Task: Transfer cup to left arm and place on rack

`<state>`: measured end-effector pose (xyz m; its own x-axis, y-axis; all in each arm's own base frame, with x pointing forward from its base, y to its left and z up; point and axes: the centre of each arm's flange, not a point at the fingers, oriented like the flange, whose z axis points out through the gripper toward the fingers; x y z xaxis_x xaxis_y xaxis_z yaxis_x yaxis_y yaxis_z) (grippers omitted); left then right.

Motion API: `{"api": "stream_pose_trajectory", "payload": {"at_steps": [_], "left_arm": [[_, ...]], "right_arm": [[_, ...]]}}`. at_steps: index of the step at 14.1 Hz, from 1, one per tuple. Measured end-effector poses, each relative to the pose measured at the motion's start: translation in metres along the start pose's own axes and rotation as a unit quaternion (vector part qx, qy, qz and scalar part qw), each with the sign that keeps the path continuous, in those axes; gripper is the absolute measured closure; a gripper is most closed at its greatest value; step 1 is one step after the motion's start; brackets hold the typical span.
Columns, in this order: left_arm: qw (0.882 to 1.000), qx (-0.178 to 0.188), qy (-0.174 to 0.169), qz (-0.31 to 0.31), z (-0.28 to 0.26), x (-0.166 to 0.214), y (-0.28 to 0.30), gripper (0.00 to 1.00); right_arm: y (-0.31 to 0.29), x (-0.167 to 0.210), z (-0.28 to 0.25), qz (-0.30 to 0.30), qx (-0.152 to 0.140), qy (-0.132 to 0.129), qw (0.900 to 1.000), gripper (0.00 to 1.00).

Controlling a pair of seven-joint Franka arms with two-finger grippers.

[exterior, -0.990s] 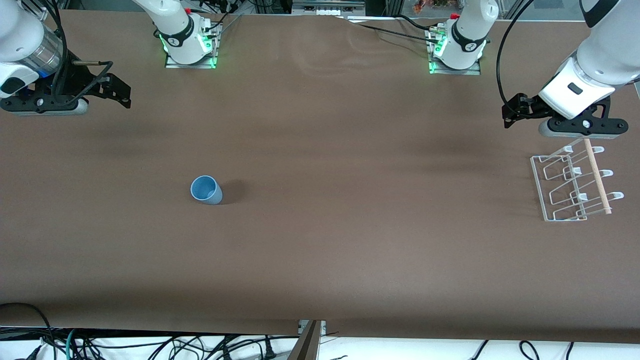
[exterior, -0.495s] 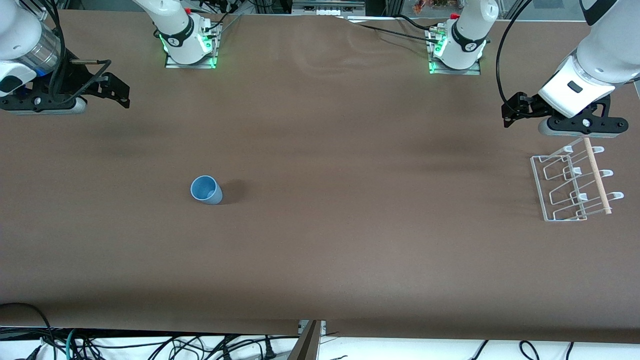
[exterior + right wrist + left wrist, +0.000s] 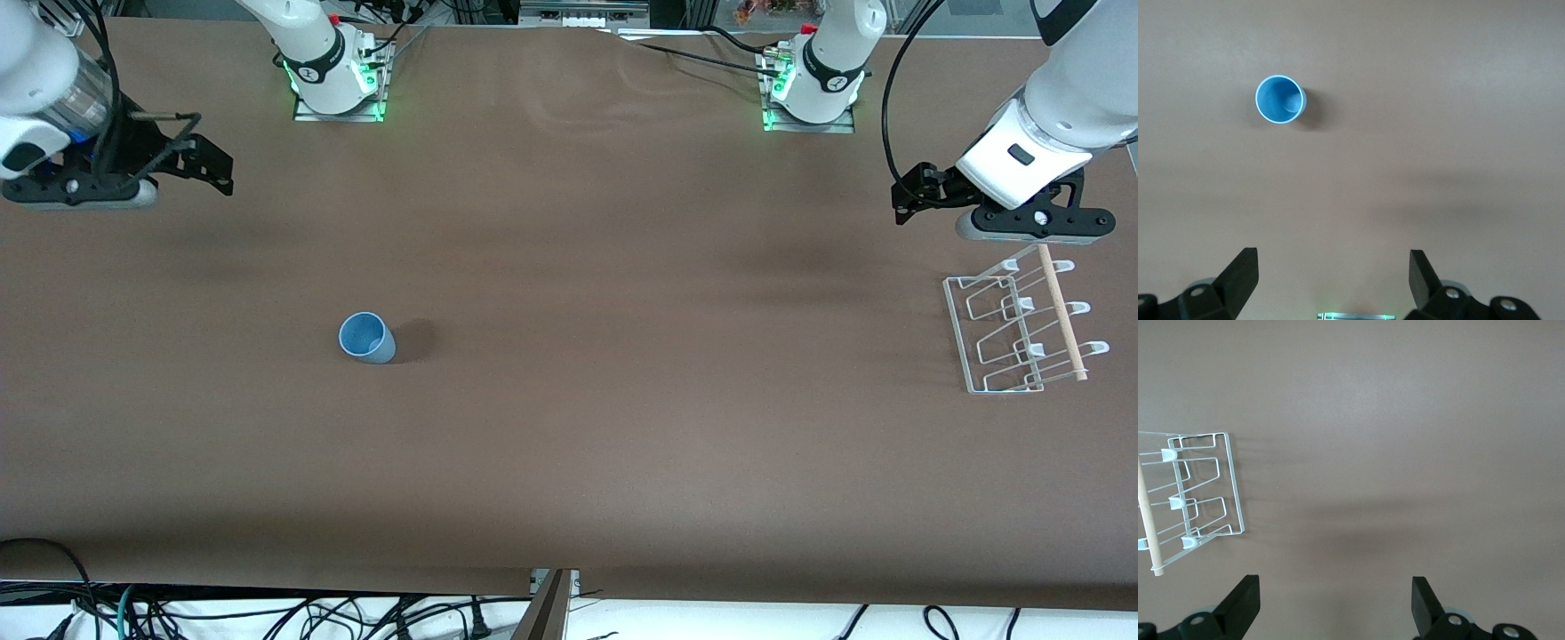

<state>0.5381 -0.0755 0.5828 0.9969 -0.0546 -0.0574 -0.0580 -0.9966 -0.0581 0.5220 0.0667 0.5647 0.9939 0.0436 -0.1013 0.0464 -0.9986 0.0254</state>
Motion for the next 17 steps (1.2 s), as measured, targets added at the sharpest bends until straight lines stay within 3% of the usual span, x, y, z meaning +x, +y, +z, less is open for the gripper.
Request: {"api": "stream_pose_trajectory", "payload": {"at_steps": [3,8,17], "left_arm": [[1.000,0.000,0.000,0.000,0.000,0.000,0.000,0.00],[1.000,0.000,-0.002,0.000,0.000,-0.001,0.000,0.00],[1.000,0.000,-0.003,0.000,0.000,-0.001,0.000,0.00]], "right_arm": [[-0.007,0.047,0.076,-0.001,0.011,-0.038,0.999,0.00],[-0.028,0.109,0.215,-0.012,0.017,-0.070,0.997,0.00],[-0.054,0.148,0.263,-0.028,0.018,-0.078,0.996,0.00]]}}
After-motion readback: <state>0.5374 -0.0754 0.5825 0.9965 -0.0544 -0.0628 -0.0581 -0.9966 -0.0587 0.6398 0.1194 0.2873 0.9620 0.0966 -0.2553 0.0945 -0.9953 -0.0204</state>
